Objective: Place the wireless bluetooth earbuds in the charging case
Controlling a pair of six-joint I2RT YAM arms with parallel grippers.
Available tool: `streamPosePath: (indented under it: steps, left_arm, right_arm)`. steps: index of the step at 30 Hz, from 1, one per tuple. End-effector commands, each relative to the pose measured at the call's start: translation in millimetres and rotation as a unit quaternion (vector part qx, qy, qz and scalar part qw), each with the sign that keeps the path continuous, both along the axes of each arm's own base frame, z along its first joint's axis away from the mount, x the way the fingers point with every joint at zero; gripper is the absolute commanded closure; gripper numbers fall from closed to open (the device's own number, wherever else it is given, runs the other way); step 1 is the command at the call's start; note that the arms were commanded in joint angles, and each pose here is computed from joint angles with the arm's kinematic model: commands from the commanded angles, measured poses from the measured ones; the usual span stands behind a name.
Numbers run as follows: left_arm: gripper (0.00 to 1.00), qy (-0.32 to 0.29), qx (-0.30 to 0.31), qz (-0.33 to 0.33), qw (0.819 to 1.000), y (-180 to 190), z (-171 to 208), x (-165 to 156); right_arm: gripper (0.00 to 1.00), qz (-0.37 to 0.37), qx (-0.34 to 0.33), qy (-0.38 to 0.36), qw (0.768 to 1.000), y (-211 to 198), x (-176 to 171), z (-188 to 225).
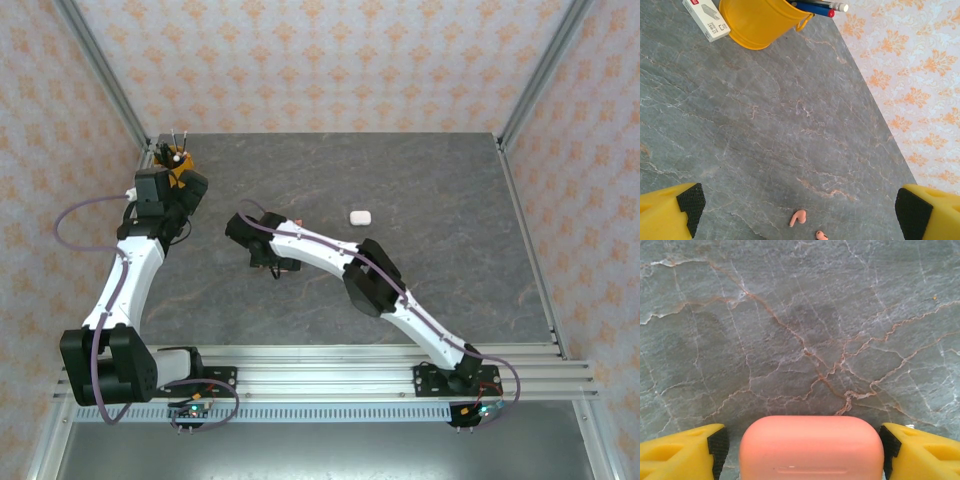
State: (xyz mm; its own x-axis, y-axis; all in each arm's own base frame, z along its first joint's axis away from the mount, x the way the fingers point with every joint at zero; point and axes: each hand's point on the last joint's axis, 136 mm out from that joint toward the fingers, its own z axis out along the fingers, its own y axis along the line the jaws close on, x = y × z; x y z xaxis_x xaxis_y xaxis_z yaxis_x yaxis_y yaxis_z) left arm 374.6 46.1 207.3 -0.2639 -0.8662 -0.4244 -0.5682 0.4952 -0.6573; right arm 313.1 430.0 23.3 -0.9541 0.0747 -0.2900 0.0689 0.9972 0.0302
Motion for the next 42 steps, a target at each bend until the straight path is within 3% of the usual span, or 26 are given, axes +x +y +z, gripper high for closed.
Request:
streamPosePath:
  steps: [1, 15, 28, 42]
  left_arm:
    - [0.0, -0.006, -0.005, -0.005, 1.0, -2.4, -1.4, 2.1]
    - [0.0, 0.01, -0.013, -0.002, 1.0, -3.0, -7.6, 0.6]
    - [0.0, 0.03, -0.038, -0.041, 0.998, -24.3, -33.4, 4.7]
    - [0.0, 0.028, -0.028, -0.183, 0.982, -111.1, -67.4, 6.4]
  right_arm:
    - [0.22, -0.017, -0.008, 0.005, 1.0, -11.7, 2.1, -6.5]
    - [0.37, -0.027, -0.006, -0.015, 0.999, -27.2, -1.1, 14.7]
    - [0.38, -0.062, -0.029, -0.054, 0.996, -89.5, 4.6, 38.1]
    - [0.39, -0.165, 0.004, -0.055, 0.985, -175.7, 13.3, 39.6]
